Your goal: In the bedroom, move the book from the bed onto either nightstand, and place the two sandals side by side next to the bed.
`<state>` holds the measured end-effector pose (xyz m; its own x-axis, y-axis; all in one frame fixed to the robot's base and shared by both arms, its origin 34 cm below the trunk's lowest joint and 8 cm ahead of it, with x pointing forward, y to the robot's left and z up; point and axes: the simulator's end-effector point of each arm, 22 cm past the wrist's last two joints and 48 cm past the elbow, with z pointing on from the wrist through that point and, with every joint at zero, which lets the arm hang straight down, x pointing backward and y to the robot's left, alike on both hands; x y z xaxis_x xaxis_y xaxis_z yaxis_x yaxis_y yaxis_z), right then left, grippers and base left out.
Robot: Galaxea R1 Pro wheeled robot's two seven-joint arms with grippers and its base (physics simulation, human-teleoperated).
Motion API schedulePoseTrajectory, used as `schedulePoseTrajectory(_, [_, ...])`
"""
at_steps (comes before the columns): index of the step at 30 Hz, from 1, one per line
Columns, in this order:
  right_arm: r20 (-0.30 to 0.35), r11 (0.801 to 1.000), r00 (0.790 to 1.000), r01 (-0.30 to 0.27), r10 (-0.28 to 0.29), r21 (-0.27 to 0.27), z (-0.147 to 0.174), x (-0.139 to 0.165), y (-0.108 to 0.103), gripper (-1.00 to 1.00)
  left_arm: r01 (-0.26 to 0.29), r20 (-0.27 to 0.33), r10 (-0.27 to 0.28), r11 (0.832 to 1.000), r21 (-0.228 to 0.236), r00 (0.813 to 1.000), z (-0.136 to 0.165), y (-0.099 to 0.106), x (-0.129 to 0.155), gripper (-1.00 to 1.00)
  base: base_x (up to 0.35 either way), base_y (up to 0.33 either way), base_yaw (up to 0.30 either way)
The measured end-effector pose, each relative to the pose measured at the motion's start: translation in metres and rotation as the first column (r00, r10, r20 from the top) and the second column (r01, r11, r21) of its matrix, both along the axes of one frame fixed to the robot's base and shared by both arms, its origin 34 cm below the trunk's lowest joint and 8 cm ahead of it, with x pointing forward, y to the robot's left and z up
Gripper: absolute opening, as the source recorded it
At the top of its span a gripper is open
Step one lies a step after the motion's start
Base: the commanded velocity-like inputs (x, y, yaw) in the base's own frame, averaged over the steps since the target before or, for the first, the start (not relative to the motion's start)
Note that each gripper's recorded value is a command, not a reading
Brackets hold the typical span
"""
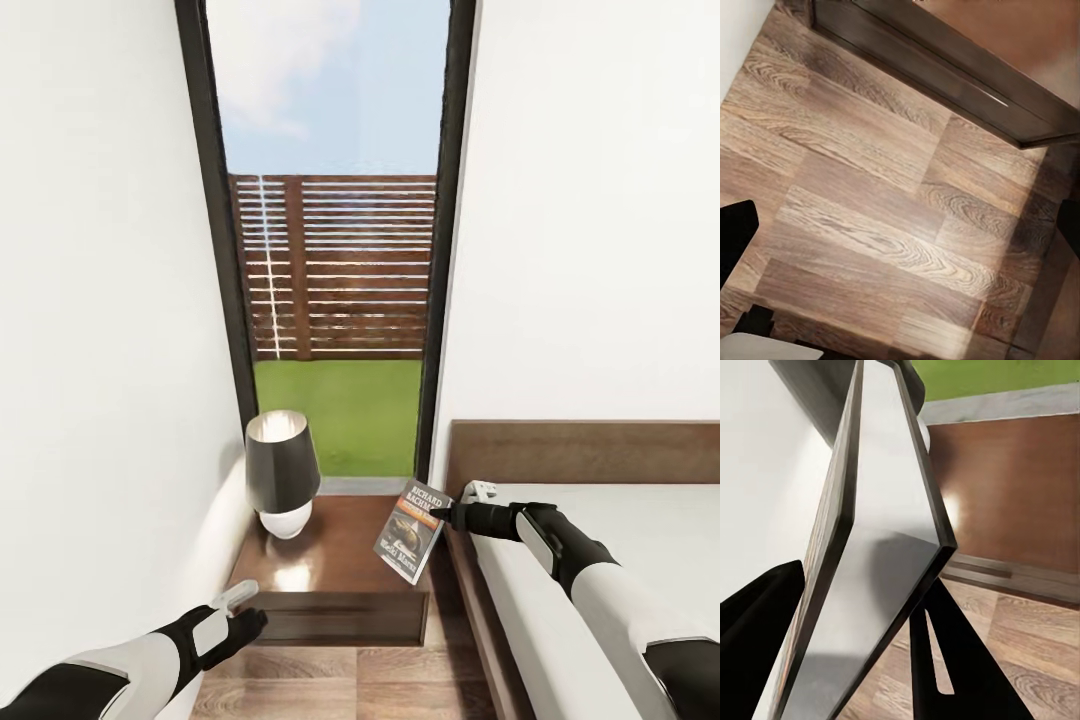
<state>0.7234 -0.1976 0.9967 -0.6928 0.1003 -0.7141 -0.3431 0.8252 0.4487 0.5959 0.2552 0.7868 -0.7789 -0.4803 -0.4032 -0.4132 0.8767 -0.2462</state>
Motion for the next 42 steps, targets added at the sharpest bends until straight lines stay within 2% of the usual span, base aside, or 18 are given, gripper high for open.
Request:
schedulePoseTrajectory(15, [0.000,1.000,1.000,0.000,0.000,0.001,0.0003,-0.0001,0.0001,-1.00,0.000,0.000,0.000,1.000,0.000,1.000,-0.0001,0.0000,-0.0003,1.00,0.151,0.000,0.000])
schedulePoseTrajectory(36, [-0.001,1.000,1.000,-0.001,0.001,0.002,0.0003,-0.0001,0.0003,-1.00,0.000,-0.001,0.000,1.000,0.001,1.000,-0.0003,0.0011,-0.0004,1.00,0.008,0.000,0.000])
schedulePoseTrajectory(42, [-0.011,1.000,1.000,0.000,0.000,0.007,-0.0006,-0.0013,0.0006,-1.00,0.002,-0.015,-0.002,1.000,0.002,1.000,-0.0072,0.0003,-0.0093,1.00,0.000,0.000,0.000])
